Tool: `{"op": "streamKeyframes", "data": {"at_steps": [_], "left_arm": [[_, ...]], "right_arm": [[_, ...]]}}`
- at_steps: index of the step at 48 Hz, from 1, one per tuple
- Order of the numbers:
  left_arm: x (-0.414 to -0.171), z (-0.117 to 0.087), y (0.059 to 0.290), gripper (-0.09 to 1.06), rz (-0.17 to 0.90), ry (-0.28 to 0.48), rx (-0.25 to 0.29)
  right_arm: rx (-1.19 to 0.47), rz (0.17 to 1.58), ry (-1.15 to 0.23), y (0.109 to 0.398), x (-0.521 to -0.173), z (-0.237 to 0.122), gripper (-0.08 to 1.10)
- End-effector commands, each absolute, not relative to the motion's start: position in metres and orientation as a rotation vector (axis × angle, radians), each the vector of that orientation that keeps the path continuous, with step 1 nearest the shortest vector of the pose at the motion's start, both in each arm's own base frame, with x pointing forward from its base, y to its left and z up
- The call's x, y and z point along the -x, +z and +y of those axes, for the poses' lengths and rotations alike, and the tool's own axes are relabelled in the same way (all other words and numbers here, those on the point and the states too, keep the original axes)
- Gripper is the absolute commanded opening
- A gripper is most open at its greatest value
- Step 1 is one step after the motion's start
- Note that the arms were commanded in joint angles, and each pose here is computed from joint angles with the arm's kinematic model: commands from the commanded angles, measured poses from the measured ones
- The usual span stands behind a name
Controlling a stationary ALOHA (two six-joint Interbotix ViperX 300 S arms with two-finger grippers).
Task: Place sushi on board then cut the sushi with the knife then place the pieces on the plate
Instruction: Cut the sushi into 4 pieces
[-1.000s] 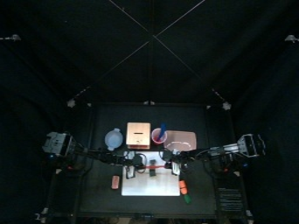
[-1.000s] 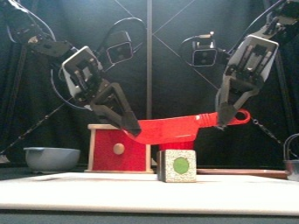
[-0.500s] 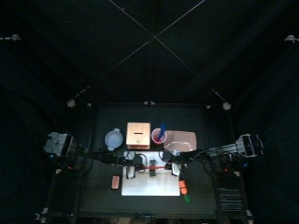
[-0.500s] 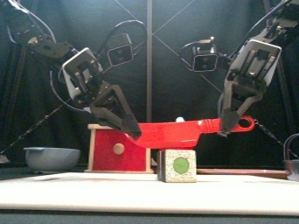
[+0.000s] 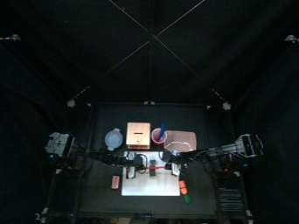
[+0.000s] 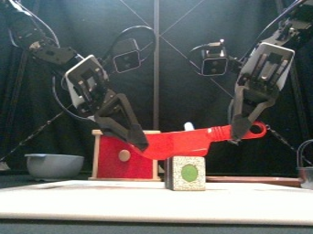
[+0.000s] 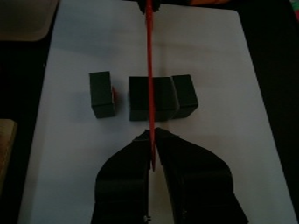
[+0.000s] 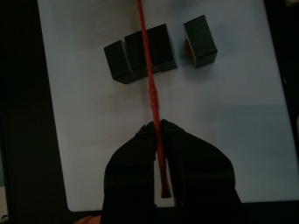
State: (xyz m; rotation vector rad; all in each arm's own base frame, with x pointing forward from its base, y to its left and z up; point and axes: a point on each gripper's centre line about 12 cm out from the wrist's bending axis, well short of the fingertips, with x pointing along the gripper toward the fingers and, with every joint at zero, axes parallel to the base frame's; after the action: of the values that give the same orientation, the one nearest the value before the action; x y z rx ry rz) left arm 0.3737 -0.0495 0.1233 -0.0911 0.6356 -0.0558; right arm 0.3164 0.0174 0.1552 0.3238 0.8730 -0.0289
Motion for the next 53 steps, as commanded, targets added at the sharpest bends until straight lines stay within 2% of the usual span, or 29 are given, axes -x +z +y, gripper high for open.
{"op": "streamKeyframes", "data": {"at_steps": [1, 17, 33, 53], "left_arm": [[-0.38, -0.053, 0.133, 0.51, 0.598, -0.063, 0.092], [-0.381, -0.052, 0.125, 0.51, 0.621, -0.055, 0.099], [-0.379, -0.06, 0.111, 0.51, 0.661, -0.06, 0.111], [-0.378, -0.066, 0.116, 0.51, 0.671, -0.067, 0.125]], "right_arm": [[-0.327, 0.844, -0.032, 0.162, -0.319, 0.016, 0.35], [-0.33, 0.895, -0.038, 0.146, -0.322, 0.018, 0.35], [-0.327, 0.939, -0.028, 0.132, -0.326, 0.025, 0.35], [-0.338, 0.935, -0.015, 0.134, -0.33, 0.032, 0.35]]}}
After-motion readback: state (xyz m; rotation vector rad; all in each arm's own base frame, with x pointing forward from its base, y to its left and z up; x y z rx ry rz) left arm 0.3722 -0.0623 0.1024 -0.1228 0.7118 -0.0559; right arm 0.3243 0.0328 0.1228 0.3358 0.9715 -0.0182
